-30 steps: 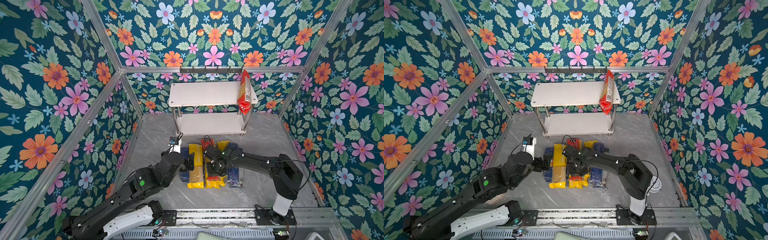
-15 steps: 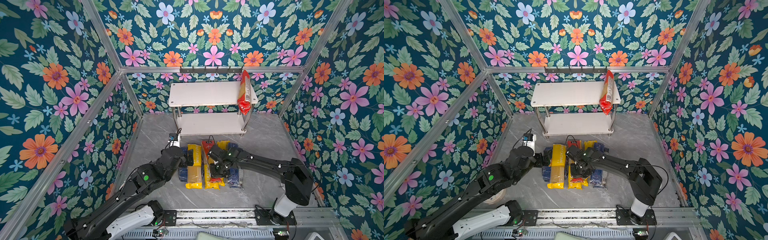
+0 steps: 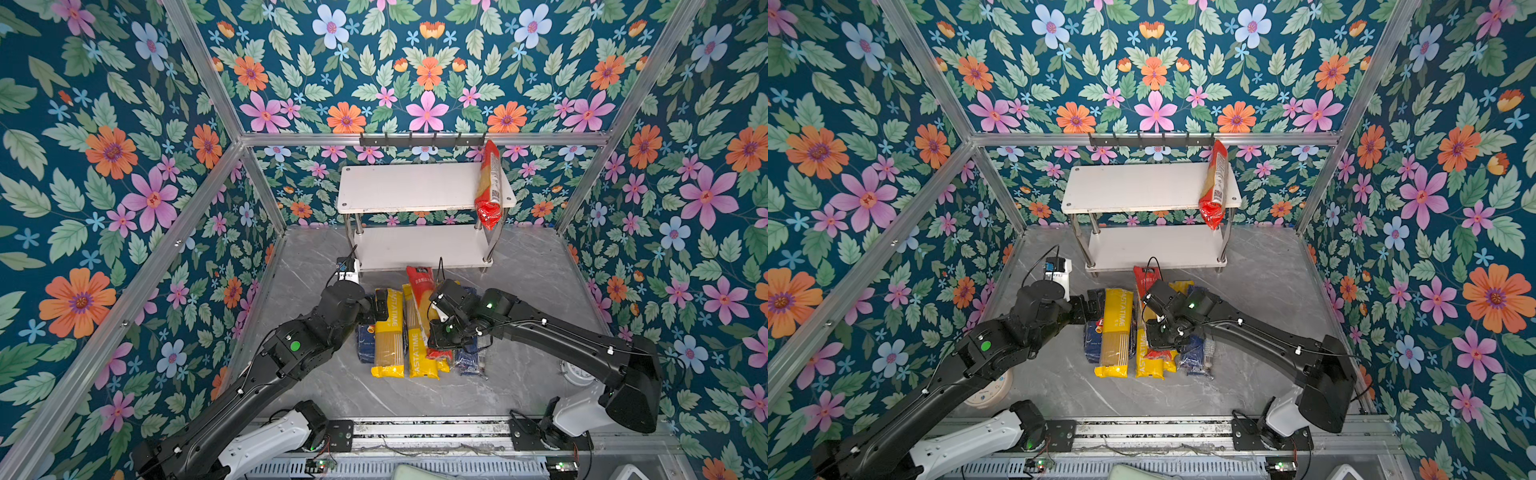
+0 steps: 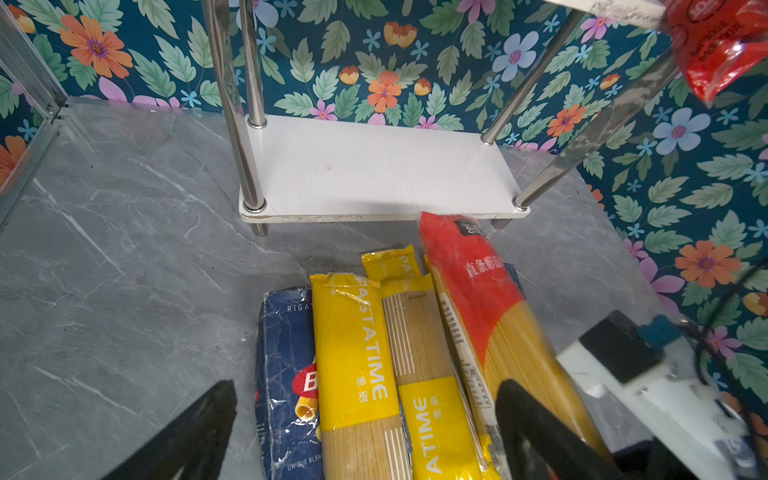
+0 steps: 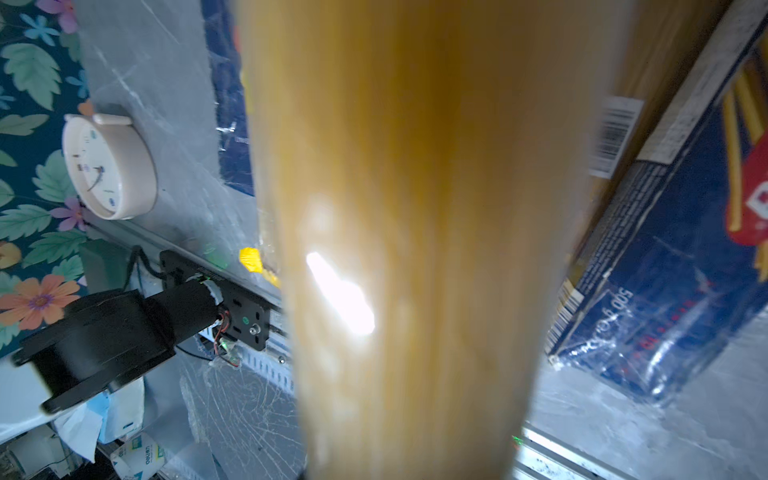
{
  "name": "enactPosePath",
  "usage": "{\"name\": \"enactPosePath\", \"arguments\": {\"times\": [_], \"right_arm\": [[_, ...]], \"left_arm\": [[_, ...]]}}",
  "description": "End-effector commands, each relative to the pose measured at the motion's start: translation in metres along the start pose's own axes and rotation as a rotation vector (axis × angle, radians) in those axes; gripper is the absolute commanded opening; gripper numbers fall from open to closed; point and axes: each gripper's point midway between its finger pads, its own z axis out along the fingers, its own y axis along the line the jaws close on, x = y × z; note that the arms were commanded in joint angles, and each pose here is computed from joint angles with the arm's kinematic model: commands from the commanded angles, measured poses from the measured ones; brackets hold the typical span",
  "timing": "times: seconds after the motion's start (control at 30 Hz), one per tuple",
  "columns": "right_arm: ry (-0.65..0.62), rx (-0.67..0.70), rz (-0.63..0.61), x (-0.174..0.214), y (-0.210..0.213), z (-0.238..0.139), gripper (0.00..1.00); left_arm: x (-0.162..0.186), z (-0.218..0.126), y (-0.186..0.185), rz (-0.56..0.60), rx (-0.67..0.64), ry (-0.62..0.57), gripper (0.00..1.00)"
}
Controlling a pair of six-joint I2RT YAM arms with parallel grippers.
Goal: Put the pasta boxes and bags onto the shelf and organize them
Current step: 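Lift the red-and-yellow spaghetti bag upright toward the shelf with the right gripper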
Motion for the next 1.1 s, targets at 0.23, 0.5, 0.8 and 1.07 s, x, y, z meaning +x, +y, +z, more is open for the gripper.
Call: {"name": "enactPosePath", "arguments": {"times": [0.23,0.5,0.8,1.07], "right_arm": [[-0.163,-0.047,-0.132,-0.021,0.019,-0.07,0.13],[-0.25,-0.075,-0.175,-0.034,0.028,-0.112,0.13],[-0.351,-0.111,-0.192,-0.051,0.023,-0.156,0.13],[-0.435,-0.11,-0.247,-0.066,0.021,-0.188,0.14]], "left_arm": [[-0.016,0.008,-0.009,-0.006,0.038,-0.032,0.99],[-0.026,0.022,-0.016,-0.013,0.057,-0.042,0.99],[-0.036,0.04,-0.031,-0.02,0.083,-0.06,0.99],[-0.054,0.052,-0.055,-0.049,0.148,-0.084,0.99]]}}
